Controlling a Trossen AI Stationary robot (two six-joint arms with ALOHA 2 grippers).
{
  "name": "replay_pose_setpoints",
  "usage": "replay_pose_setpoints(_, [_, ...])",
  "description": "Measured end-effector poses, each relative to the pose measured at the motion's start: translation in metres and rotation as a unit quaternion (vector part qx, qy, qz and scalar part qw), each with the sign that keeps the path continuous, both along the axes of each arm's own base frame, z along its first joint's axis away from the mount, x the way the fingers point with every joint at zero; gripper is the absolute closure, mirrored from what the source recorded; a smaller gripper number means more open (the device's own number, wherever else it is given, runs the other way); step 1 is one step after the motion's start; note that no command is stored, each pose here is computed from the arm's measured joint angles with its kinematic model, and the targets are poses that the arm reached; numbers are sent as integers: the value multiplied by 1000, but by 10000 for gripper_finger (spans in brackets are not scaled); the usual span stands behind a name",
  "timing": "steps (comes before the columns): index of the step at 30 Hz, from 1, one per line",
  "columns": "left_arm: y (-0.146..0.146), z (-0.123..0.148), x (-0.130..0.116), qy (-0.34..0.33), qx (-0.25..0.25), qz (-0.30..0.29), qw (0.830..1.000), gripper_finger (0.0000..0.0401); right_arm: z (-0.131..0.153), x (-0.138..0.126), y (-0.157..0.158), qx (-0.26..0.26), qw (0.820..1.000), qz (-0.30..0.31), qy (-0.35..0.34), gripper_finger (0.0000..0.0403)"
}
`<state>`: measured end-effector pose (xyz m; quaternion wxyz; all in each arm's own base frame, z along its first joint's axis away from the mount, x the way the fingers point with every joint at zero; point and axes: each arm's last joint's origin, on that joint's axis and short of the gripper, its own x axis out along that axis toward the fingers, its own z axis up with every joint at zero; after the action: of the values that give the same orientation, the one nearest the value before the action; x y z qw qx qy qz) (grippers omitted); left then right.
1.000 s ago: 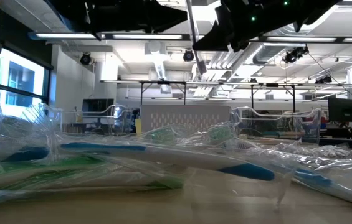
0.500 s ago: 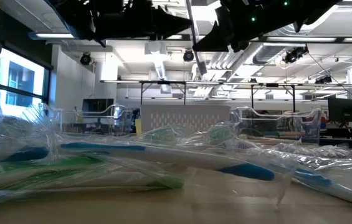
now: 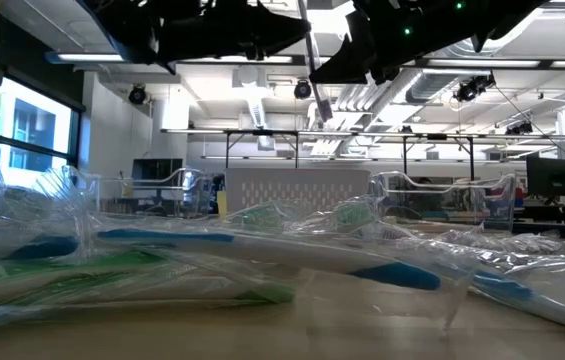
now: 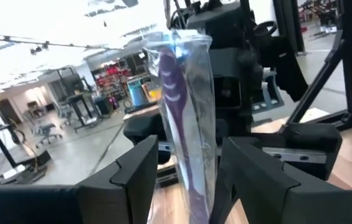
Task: Pick & Place Toothbrushes
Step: Put the purple toothbrush into the yellow bin
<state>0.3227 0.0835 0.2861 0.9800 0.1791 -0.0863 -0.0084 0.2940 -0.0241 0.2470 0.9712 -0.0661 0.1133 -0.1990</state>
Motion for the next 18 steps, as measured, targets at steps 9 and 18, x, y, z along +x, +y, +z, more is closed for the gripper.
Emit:
replay_pose_setpoints(9, [1,3,6,10,-1,-13,1000,214,0,0,0,0,1000,0,1,398])
replay_pose_setpoints(18, [1,2,6,17,-15,-14,1000,235,0,0,0,0,1000,0,1,398])
